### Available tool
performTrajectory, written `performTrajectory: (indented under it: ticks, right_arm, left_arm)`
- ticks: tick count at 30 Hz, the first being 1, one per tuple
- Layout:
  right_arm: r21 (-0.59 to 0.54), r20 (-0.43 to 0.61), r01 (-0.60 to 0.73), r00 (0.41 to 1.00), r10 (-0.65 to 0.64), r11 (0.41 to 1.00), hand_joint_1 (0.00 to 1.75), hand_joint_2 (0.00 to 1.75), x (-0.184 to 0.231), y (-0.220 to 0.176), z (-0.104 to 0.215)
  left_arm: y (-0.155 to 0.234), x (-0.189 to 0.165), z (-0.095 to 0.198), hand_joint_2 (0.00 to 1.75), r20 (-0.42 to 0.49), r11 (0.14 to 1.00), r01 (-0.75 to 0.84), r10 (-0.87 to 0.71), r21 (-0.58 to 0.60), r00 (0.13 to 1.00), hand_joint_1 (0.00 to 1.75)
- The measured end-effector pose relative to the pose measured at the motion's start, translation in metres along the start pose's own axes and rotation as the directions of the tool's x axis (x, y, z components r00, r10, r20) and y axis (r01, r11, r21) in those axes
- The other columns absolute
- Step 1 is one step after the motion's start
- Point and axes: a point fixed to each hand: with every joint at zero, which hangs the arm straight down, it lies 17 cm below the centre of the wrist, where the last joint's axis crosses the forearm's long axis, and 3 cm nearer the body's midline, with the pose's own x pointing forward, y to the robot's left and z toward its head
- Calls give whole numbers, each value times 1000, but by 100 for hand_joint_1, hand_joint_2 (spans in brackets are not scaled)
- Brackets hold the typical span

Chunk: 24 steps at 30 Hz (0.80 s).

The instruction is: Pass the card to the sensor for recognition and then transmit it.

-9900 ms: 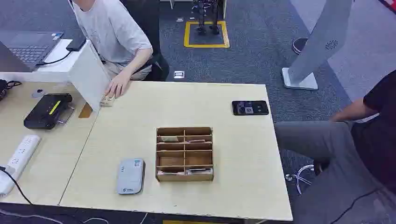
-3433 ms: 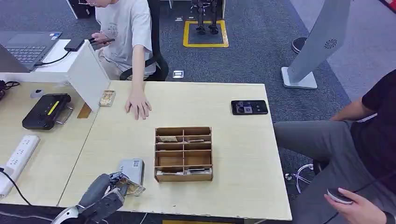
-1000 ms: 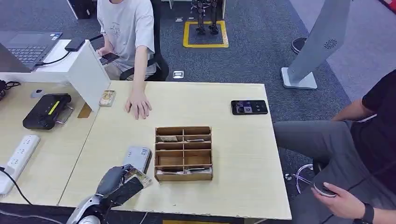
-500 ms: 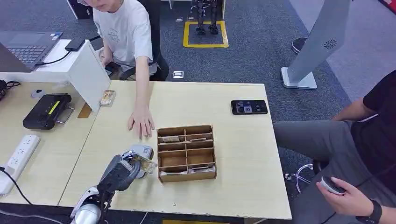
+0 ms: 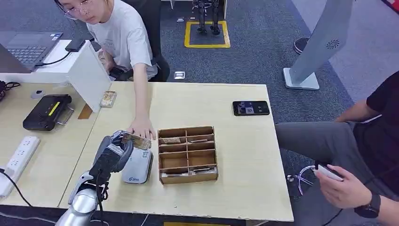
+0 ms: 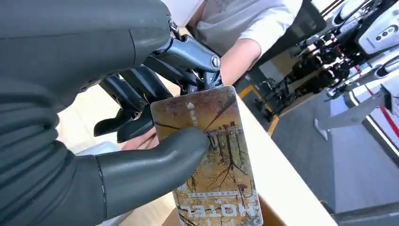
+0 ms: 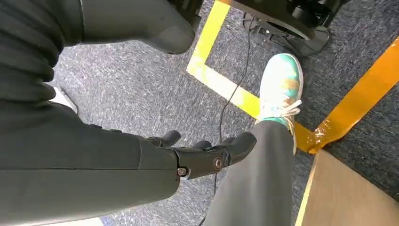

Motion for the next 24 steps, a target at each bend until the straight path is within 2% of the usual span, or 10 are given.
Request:
performTrajectory:
  ticks: [7,16,24]
  right_arm:
    - [12,8,-23,1000,23,1000,0,175,3,1,0]
    - [11,13,-27,1000,27,1000,0,175,7,-2,-1]
    - [20,9,-31,999,31,999,0,175,9,-2,0]
  left_arm:
    - [30,31,-31,175,98,984,139,-150,110,984,175]
    - [45,46,-48,175,152,938,316,-337,146,929,175]
    - [42,57,-59,175,196,890,433,-454,144,869,175]
